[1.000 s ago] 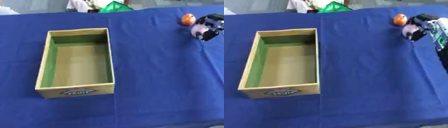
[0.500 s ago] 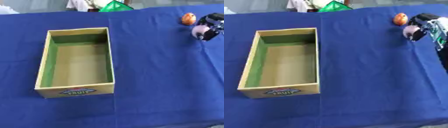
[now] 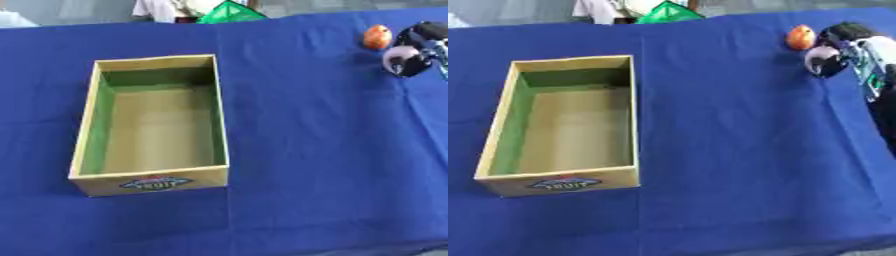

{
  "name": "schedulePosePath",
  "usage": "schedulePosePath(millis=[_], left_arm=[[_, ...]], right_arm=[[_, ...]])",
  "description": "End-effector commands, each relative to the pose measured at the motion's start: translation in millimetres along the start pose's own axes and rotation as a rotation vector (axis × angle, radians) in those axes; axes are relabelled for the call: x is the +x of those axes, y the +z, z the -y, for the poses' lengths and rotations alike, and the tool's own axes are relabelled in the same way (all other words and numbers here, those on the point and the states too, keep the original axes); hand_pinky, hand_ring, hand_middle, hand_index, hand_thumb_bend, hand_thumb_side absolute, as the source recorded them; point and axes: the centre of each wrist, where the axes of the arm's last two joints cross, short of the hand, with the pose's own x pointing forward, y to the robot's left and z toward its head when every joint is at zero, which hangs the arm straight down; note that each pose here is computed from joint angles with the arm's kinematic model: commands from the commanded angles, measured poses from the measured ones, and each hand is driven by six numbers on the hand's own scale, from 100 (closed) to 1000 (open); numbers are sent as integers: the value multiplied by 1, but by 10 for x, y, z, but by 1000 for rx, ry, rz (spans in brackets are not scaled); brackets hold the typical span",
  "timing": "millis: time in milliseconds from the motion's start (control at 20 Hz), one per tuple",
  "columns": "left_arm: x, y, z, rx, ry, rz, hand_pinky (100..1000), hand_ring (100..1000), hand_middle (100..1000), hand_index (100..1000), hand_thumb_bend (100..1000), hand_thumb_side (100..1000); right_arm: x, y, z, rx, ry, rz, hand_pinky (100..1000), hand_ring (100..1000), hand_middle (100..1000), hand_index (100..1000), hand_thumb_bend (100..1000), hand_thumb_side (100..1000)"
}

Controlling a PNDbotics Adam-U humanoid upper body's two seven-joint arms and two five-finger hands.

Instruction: Pick up objects on the table and place them in the box.

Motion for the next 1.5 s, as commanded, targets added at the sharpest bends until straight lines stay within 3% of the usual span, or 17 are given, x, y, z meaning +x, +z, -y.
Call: schedulePosePath(millis=[50,300,500,1100,1500], left_arm=[[52,-57,-24,-10,-8,30,749,864,722,750,238,812],[51,-56,-40,-10,-15,31,750,863,722,751,240,808],[53,-61,-46,-10,-18,34,750,863,722,751,242,808],[57,-69,-31,-18,-10,37,750,864,723,751,245,805],[58,-70,-13,-27,1,34,751,863,724,752,246,801]], right_arm=[[-17,102,340,-82,0,40,581,595,604,741,100,100],[62,237,512,-117,1,100,581,591,603,740,100,100],[281,426,690,-178,28,210,582,586,601,740,100,100],[1521,1403,1175,-363,179,728,574,584,597,733,100,100],[2242,1646,1305,-376,107,996,575,572,591,735,100,100]])
